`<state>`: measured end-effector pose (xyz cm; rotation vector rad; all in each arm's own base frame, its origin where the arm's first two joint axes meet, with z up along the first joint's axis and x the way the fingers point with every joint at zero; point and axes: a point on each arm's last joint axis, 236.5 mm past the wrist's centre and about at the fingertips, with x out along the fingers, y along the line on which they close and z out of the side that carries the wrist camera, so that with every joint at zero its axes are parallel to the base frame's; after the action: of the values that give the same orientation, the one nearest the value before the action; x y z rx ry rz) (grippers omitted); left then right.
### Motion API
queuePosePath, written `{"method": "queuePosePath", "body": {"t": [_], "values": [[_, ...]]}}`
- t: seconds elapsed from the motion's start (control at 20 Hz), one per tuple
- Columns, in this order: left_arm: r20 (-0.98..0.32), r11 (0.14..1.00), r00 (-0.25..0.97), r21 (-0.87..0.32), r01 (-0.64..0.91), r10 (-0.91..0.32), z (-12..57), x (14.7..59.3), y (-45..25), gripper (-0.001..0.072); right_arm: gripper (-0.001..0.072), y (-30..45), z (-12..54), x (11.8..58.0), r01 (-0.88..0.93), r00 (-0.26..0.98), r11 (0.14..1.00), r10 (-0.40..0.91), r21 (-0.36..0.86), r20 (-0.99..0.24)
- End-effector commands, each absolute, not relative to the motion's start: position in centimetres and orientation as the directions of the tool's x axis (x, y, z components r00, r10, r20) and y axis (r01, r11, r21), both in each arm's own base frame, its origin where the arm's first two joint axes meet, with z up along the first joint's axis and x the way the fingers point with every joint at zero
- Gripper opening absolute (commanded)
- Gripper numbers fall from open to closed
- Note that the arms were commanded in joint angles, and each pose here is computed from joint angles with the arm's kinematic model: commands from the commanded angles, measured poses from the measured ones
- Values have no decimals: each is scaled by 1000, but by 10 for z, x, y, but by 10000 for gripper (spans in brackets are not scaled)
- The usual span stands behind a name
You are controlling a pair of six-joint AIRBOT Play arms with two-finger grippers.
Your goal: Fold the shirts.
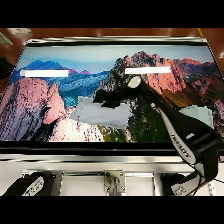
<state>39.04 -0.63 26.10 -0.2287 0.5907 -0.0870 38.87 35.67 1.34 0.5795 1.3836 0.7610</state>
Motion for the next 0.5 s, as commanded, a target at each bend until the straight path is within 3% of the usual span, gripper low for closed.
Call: {"method": "queuePosePath", "body": {"t": [0.0,0.05,0.1,0.35,0.45], "values": [[-581,972,800,-235,14,-152,244,385,-7,37,632,217,-5,379,-124,-58,866,482,485,-874],[-587,972,795,-236,13,-153,240,384,-7,37,681,164,-16,376,-72,-82,934,344,350,-935],[-592,972,791,-236,13,-154,239,384,-7,38,682,129,-23,372,20,-113,960,281,281,-953],[-596,970,783,-238,40,-178,237,384,-18,38,681,152,-68,375,246,-49,846,497,472,-866],[-597,969,777,-238,65,-199,236,385,-29,38,681,183,-82,377,290,-29,765,607,575,-794]]}}
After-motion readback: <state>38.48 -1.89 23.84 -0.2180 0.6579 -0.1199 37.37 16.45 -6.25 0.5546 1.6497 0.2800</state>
